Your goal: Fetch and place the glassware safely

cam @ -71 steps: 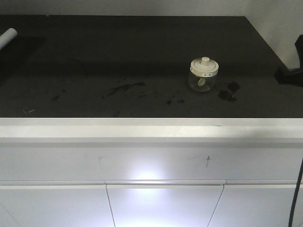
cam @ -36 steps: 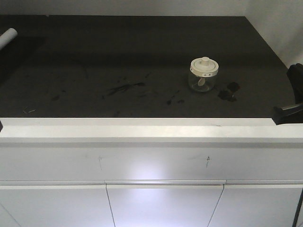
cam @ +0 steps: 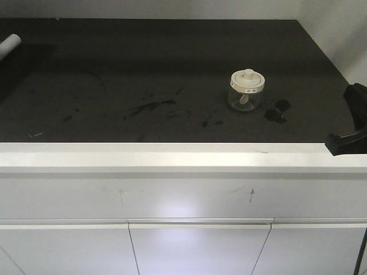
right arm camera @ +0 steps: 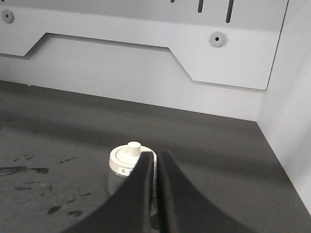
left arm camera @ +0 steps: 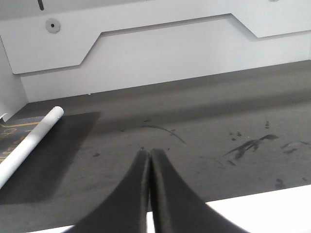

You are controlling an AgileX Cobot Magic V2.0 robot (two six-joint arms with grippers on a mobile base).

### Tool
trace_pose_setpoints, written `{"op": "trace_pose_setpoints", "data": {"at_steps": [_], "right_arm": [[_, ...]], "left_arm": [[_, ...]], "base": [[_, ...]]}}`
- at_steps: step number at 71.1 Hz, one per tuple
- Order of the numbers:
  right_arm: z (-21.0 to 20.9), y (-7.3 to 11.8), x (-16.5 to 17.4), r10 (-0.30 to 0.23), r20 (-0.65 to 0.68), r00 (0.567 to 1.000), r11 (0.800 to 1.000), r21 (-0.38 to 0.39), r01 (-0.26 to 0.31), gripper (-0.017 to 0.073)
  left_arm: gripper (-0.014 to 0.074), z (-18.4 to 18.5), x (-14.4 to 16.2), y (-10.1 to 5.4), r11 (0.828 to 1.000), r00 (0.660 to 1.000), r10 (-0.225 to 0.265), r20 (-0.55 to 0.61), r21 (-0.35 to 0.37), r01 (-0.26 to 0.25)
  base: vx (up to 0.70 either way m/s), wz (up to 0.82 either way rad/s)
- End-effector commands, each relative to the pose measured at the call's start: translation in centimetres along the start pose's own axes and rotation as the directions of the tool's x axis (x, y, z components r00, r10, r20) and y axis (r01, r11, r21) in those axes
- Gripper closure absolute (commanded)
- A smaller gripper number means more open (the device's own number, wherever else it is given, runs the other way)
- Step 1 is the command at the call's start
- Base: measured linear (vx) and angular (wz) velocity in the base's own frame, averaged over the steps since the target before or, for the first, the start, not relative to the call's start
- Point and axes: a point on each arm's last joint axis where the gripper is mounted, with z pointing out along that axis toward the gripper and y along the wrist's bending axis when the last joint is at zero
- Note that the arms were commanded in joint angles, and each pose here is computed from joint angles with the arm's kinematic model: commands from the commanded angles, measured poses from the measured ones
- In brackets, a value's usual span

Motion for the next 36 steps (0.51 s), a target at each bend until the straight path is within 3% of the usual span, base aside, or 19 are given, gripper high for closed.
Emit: {"op": "trace_pose_setpoints", "data": {"at_steps": [1,25,36], "right_arm": [[-0.05,-0.07,-1.65,-0.004,0.097,0.995,1.0,-0.007,0.005,0.056],[-0.05,-0.07,-1.65,-0.003,0.097,0.995,1.0,-0.007,0.003,0.0551],[0.17,-0.1,-1.57,0.0,0.095,0.995,1.0,-0.01,0.001,0.0459]], "left_arm": [[0.0601,-0.08,-1.54,0.08,1.0,0.995,-0.014,0.095,-0.001,0.014],[0.0601,-0.06,-1.5,0.07,1.0,0.996,-0.014,0.091,-0.001,0.014],[0.0601,-0.06,-1.5,0.07,1.0,0.996,-0.014,0.091,-0.001,0.014]], "base": [[0.0,0.0],[0.0,0.0],[0.0,0.0]]}}
